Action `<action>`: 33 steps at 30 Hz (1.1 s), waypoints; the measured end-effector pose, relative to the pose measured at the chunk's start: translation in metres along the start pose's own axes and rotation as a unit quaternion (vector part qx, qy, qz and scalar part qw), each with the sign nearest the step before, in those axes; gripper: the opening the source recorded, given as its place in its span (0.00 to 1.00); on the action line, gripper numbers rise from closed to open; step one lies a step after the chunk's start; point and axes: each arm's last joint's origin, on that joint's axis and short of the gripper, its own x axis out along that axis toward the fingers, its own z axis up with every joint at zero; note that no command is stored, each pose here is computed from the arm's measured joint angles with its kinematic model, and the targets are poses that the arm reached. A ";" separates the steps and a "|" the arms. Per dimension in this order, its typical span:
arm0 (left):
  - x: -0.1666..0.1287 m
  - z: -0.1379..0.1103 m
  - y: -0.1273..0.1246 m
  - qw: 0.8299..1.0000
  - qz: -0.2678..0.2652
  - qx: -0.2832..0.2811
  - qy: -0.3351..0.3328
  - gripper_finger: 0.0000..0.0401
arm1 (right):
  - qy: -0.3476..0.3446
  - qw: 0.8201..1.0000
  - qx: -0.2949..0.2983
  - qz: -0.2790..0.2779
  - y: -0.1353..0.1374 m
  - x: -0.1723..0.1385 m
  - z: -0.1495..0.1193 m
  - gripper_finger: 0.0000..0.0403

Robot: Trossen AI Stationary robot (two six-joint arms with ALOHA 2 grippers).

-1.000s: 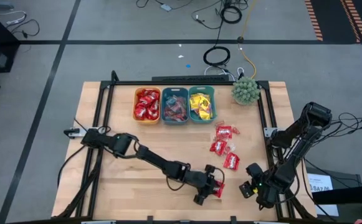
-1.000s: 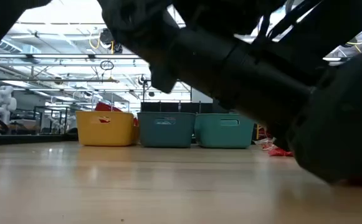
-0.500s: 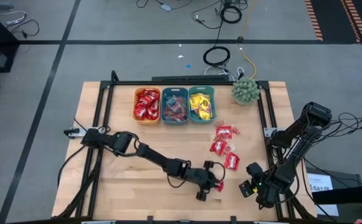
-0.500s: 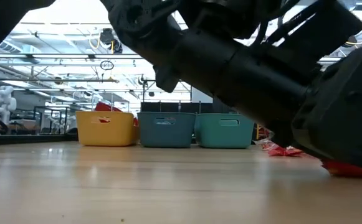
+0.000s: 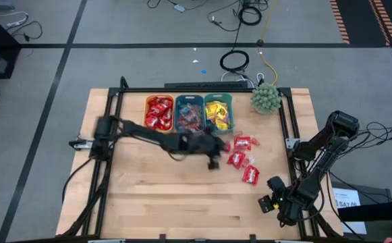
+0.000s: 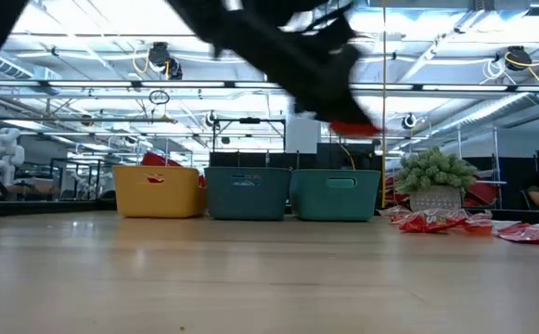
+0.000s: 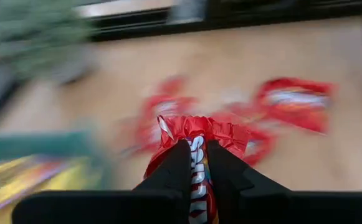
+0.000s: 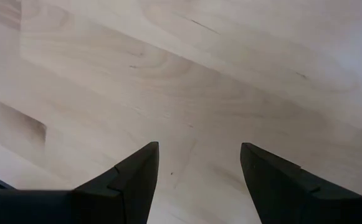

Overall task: Sort candy
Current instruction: Put the red candy into the yellow bin, then put the transparent red gummy into the blue bin

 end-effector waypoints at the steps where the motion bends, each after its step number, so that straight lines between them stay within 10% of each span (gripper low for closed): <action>1: -0.011 -0.004 0.012 1.000 0.019 -0.006 0.000 0.10 | -0.001 1.000 0.004 0.001 0.000 0.000 0.000 0.54; 17: -0.182 -0.121 0.116 0.958 0.249 -0.135 -0.049 0.09 | -0.075 0.994 0.050 0.060 0.012 0.002 0.015 0.54; 33: -0.196 -0.161 0.133 0.937 0.292 -0.194 0.010 0.45 | -0.085 0.990 0.091 0.063 0.024 0.004 0.031 0.54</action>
